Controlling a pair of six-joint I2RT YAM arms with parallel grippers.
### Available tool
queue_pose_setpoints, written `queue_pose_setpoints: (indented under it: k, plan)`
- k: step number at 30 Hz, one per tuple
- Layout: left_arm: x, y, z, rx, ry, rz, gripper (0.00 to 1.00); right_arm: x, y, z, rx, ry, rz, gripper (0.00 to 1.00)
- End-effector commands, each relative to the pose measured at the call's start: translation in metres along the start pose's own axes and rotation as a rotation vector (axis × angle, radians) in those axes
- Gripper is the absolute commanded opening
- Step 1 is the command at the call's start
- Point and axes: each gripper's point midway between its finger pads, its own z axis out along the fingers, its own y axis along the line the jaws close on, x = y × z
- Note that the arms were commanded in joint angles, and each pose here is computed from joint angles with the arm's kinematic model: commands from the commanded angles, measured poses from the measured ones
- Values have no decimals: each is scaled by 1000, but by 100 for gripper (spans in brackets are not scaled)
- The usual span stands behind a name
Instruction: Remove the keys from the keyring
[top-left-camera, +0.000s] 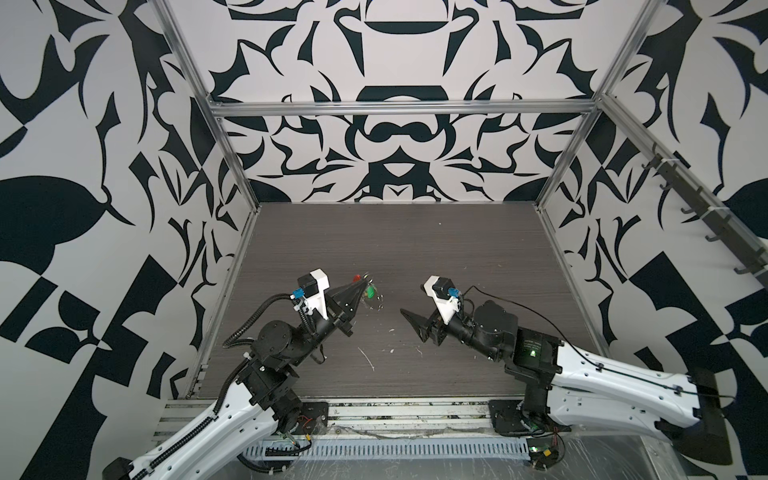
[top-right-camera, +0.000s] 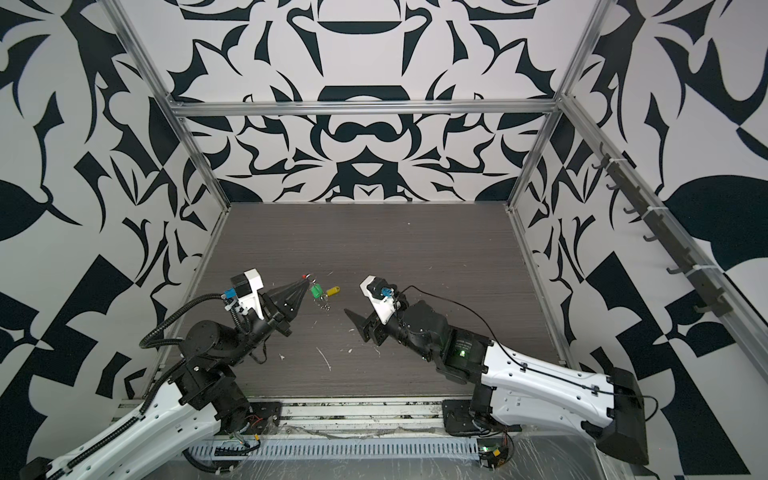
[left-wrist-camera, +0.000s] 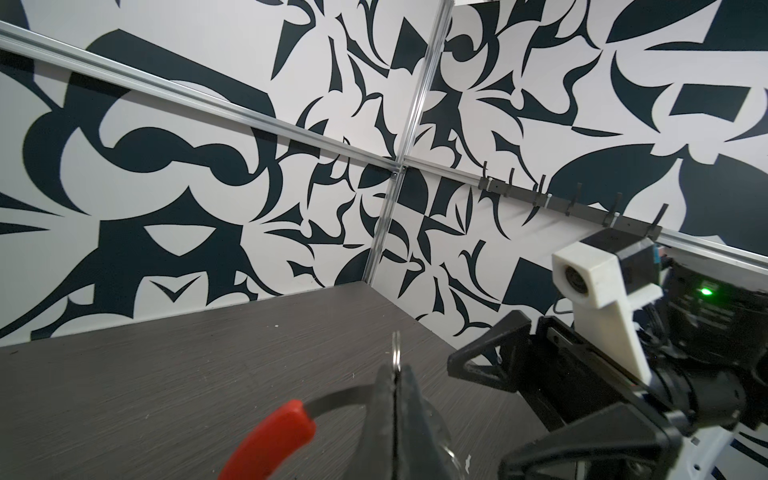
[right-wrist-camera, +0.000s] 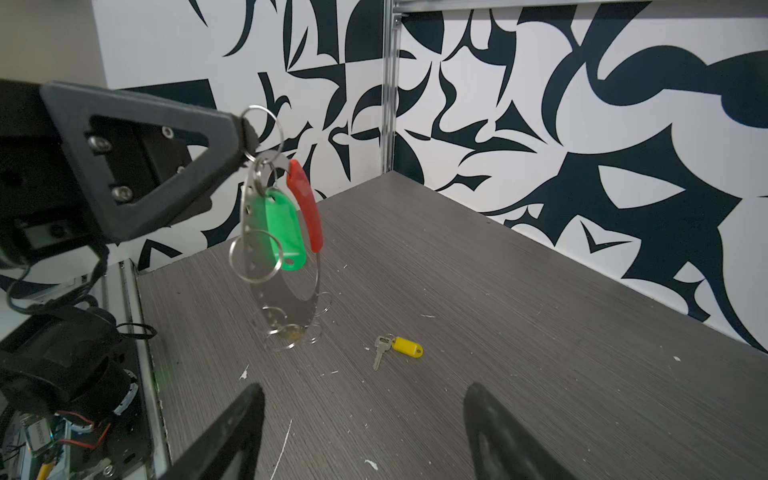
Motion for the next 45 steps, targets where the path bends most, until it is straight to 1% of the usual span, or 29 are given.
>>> queue_pose_setpoints:
  k: [1,5,9,14,15,17,18,19,24,31,34,37,40,44,45]
  plan:
    - [-8,-14,-2,80,-57,18,0,-27,1,-9,-43,-78,60,77]
    - [-18,-26,-6,143,-101,34,0,-31,-5,-12,-32,-99,72,76]
    - [-23,-35,-6,184,-94,45,0,-35,-9,-13,-16,-121,76,76]
    - [-25,-38,-6,194,-87,50,0,-41,-8,-12,-22,-127,73,78]
    - [-25,-38,-7,198,-89,53,0,-43,-8,-12,-24,-127,68,80]
    - [-26,-39,-9,202,-92,56,0,-47,-7,-12,-25,-132,66,89]
    - [-27,-40,-10,202,-95,56,0,-47,-7,-12,-26,-132,64,98]
    - [-27,-40,-11,203,-98,58,0,-49,-8,-12,-24,-135,64,100]
    - [-27,-41,-12,211,-96,62,0,-52,-6,-10,-39,-141,57,100]
    - [-24,-42,-13,215,-86,56,0,-56,5,-6,-121,-125,52,85]
    - [-22,-43,-13,226,-79,49,0,-55,13,-4,-168,-95,35,80]
    - [-19,-44,-13,237,-67,39,0,-51,19,-3,-201,-61,16,72]
    - [-17,-44,-15,241,-73,17,0,-51,21,-7,-215,-69,20,65]
    - [-17,-52,-21,291,-88,17,0,-51,24,-14,-237,-78,22,53]
    - [-18,-54,-22,303,-90,15,0,-50,24,-14,-239,-75,25,53]
